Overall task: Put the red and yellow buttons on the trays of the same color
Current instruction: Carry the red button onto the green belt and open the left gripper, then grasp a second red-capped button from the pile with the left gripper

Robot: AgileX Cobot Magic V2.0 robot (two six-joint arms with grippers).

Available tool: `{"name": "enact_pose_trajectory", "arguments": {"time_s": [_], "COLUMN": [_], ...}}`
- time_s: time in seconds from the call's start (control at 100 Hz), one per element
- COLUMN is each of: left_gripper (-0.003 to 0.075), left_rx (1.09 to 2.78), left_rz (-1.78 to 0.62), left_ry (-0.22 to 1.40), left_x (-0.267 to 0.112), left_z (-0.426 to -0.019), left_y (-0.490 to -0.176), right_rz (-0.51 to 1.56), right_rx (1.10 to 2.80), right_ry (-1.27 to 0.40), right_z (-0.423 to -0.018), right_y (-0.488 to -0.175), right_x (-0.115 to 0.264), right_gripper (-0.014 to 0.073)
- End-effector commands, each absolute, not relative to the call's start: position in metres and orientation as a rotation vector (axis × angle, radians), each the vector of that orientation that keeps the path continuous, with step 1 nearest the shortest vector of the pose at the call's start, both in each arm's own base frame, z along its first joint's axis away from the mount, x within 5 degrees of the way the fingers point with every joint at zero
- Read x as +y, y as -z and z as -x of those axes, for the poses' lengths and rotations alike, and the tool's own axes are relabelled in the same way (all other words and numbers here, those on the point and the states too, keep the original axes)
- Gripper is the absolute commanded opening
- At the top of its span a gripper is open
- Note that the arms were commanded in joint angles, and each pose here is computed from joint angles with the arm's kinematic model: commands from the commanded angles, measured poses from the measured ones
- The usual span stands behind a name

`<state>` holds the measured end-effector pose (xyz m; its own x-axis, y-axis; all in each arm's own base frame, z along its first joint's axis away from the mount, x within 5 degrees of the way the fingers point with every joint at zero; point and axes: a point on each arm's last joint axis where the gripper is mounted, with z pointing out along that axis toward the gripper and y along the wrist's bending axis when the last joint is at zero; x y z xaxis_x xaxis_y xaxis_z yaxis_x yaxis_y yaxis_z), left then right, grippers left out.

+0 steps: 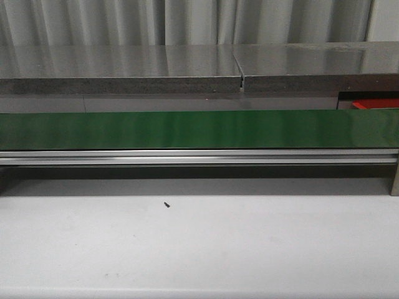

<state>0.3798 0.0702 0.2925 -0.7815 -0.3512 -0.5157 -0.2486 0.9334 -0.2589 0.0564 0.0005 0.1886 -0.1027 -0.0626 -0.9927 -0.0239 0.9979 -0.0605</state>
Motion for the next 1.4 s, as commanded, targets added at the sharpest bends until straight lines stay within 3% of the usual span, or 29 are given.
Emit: {"name": "enact_pose_trajectory", "arguments": {"time_s": [0.0,0.16,0.26,0.4,0.55,0.62,0.88,1.11,1.39], "left_gripper": [0.0146,0.0157,0.0209,0.0368,0.0631,0.0691,0.0692,0.0692,0.0692], "left_rx": [2.426,2.467,2.489,2.503,2.513,2.522,2.409,2.347,2.38], "left_rz": [0.402,0.41,0.414,0.415,0.409,0.403,0.351,0.402,0.689], "left_ry": [0.259,0.286,0.292,0.296,0.303,0.309,0.243,0.091,-0.017], "left_x": [0.063,0.06,0.06,0.06,0.059,0.059,0.061,0.093,0.165], "left_z": [-0.387,-0.395,-0.396,-0.396,-0.396,-0.396,-0.378,-0.338,-0.299], "left_y": [-0.312,-0.297,-0.291,-0.289,-0.291,-0.295,-0.342,-0.381,-0.364], "right_rz": [0.071,0.071,0.071,0.071,0.071,0.071,0.071,0.071,0.071], "right_rx": [1.583,1.583,1.583,1.583,1.583,1.583,1.583,1.583,1.583], "right_ry": [0.038,0.038,0.038,0.038,0.038,0.038,0.038,0.038,0.038], "right_z": [-0.056,-0.056,-0.056,-0.056,-0.056,-0.056,-0.056,-0.056,-0.056], "right_y": [-0.197,-0.197,-0.197,-0.197,-0.197,-0.197,-0.197,-0.197,-0.197], "right_x": [0.001,0.001,0.001,0.001,0.001,0.001,0.001,0.001,0.001], "right_gripper": [-0.0066,-0.0066,-0.0066,-0.0066,-0.0066,-0.0066,-0.0066,-0.0066,-0.0066]}}
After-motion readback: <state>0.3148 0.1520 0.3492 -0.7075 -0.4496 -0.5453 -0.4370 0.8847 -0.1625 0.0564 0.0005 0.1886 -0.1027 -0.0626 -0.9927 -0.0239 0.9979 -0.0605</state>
